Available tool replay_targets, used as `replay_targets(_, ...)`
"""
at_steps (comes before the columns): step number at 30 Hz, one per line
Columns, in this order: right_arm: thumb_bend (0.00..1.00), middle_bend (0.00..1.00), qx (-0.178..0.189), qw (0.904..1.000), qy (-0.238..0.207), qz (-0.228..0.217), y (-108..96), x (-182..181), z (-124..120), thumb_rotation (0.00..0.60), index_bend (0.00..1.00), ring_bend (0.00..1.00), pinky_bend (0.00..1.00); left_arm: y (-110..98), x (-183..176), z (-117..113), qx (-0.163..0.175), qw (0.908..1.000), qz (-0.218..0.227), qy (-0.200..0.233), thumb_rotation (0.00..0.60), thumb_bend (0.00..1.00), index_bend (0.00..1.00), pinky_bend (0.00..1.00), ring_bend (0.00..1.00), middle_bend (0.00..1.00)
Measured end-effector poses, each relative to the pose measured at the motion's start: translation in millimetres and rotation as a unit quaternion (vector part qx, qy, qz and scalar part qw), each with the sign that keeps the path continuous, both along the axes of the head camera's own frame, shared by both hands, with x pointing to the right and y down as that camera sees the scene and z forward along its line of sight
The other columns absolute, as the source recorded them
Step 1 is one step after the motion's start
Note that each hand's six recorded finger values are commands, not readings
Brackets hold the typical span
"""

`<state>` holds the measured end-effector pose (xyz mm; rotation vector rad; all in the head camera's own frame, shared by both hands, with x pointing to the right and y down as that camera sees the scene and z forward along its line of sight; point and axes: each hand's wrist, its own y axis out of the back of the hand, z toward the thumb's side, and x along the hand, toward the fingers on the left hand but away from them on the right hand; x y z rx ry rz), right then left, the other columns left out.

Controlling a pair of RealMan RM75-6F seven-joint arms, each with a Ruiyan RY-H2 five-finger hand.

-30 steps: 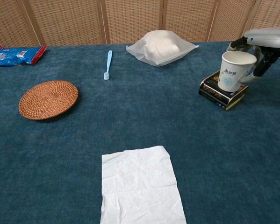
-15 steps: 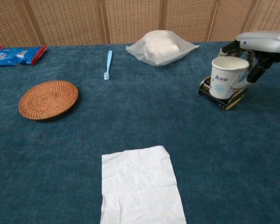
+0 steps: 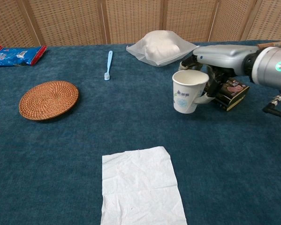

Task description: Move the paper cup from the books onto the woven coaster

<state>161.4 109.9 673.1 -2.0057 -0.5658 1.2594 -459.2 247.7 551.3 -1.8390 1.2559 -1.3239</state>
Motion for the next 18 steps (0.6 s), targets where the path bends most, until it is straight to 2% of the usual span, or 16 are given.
replay_targets(9,0.27,0.31,-0.001,0.9999,-0.010,-0.009,-10,-46,12,0.600,0.32,0.33,0.49,10,-10,-1,-0.004,0.9999,-0.013,0.001,0.600,0.48,0.14,0.00,0.00,0.11)
replay_targets(18,0.26,0.30,-0.003,0.9999,0.009,-0.014,-13,-66,33,0.600,0.32,0.33,0.48,17,-21,-6,-0.001,0.9996,-0.029,-0.004,0.600,0.48,0.14,0.00,0.00,0.11)
